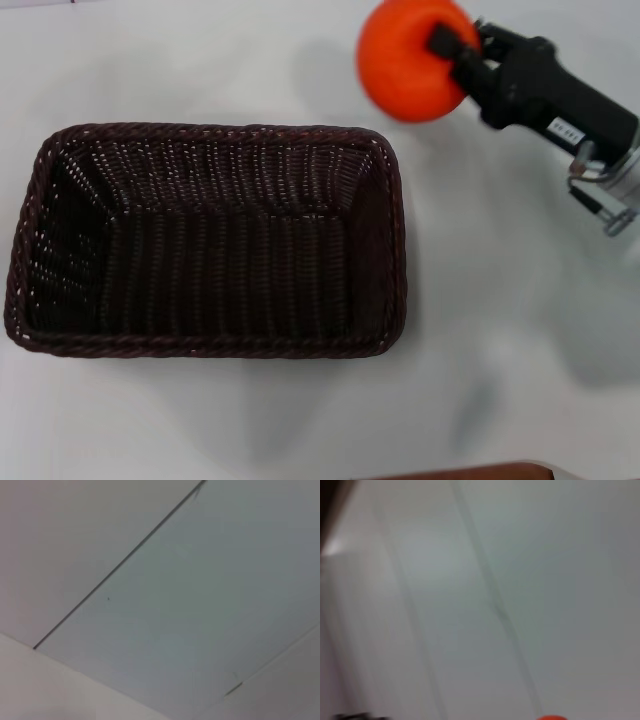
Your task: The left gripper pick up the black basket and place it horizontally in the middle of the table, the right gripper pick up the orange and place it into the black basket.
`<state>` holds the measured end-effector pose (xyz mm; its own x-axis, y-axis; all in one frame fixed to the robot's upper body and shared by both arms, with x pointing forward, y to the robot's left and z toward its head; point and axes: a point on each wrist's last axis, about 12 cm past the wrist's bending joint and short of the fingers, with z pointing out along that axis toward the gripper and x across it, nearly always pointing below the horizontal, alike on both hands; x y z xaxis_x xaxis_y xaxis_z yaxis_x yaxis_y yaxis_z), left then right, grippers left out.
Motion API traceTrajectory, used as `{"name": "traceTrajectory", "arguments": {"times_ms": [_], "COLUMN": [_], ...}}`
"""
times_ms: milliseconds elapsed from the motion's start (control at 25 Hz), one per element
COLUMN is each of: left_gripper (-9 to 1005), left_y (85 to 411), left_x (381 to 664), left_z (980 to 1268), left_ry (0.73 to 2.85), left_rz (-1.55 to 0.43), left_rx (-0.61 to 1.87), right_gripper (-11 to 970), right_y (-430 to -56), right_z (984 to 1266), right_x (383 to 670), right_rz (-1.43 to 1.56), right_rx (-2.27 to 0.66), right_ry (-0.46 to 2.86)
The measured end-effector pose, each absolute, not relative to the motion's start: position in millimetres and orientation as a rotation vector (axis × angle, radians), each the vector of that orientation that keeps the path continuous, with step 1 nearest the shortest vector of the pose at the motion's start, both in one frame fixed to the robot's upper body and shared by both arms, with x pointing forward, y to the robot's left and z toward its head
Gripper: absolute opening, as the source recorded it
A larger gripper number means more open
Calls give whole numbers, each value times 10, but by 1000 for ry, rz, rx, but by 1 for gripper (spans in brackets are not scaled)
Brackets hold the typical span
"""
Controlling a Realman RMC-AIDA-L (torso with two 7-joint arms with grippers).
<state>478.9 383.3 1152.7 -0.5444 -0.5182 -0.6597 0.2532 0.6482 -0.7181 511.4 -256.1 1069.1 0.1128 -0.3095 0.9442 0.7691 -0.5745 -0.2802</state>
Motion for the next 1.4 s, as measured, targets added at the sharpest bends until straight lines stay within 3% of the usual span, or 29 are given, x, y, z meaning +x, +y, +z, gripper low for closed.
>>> {"name": "traceTrajectory", "arguments": {"times_ms": [360,600,1000,1400], "left_gripper": [782,782,782,782], "left_y": [3942,3971,3992,4000], "left_x": [4703,4636,4552,4258], "left_z": [11277,11169,11077,10683], "left_ry": [1789,1753,1650,1486], "left_rz": [-1002,-978,-907,-592], "left_rx": [-240,-240,-190,-99], "right_gripper": [149,147,520,868], "right_y": [-2034,-1935,-2119,-2991], "right_z": [10701,10667,10748,10600], "right_x": [5107,5148,5188,4926], "right_rz": [-1324,-1243,-1271,-1841], "right_rx": [-1462,-1497,-1498,-1577], "right_ry": [-826,-839,-724,-271]}}
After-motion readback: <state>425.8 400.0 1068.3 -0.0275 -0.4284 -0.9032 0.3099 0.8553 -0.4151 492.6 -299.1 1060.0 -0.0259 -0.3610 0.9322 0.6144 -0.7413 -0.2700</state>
